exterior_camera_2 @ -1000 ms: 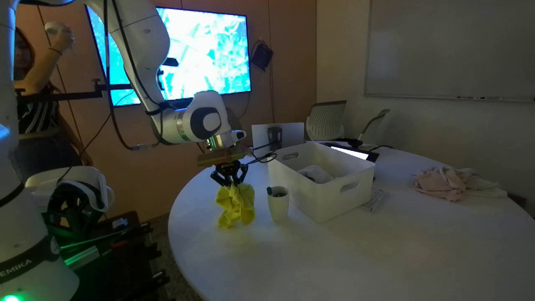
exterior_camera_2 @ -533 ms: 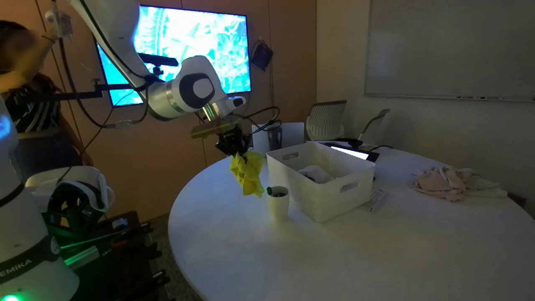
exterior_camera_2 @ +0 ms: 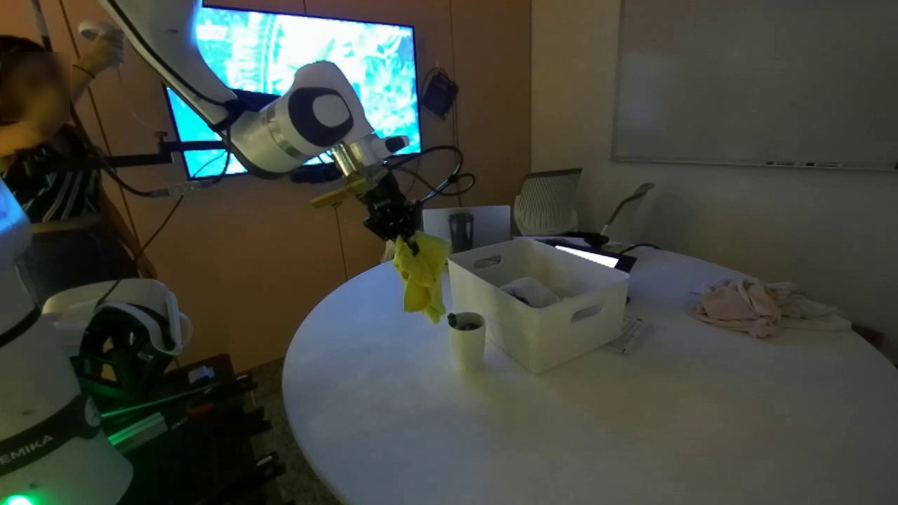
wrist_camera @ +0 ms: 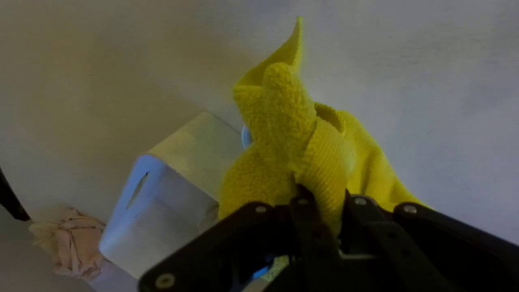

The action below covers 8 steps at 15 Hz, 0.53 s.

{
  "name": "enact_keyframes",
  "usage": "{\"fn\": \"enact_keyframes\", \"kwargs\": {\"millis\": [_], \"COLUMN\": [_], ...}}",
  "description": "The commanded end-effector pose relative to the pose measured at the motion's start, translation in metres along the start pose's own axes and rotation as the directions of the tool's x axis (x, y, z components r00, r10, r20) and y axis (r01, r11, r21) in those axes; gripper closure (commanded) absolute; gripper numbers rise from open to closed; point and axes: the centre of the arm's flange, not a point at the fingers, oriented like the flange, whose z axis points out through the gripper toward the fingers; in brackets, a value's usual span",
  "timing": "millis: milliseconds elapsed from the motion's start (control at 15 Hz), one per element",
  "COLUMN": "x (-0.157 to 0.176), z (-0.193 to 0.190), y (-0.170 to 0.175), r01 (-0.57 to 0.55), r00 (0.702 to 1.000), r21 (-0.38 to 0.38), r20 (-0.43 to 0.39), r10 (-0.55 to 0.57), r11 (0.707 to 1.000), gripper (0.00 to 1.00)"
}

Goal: Put each towel in the white box, and each item from the towel in the white mug

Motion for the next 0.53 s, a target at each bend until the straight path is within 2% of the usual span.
{"fn": "enact_keyframes", "kwargs": {"millis": [0, 67, 467], "x": [-0.0027, -0.0033, -0.0073], "z": [-0.0101, -0.0103, -0.0071], "y": [-0.0048, -0.0053, -0.0044], "r01": [-0.011, -0.013, -0.025], "r00": [0.999, 0.999, 0.996], "r21": [-0.002, 0.005, 0.006], "r20": [0.034, 0.045, 0.084], "r10": [0.011, 0.012, 0.025], "r11": [1.000, 1.000, 1.000], "gripper": [0.61, 0.56, 0.09]}}
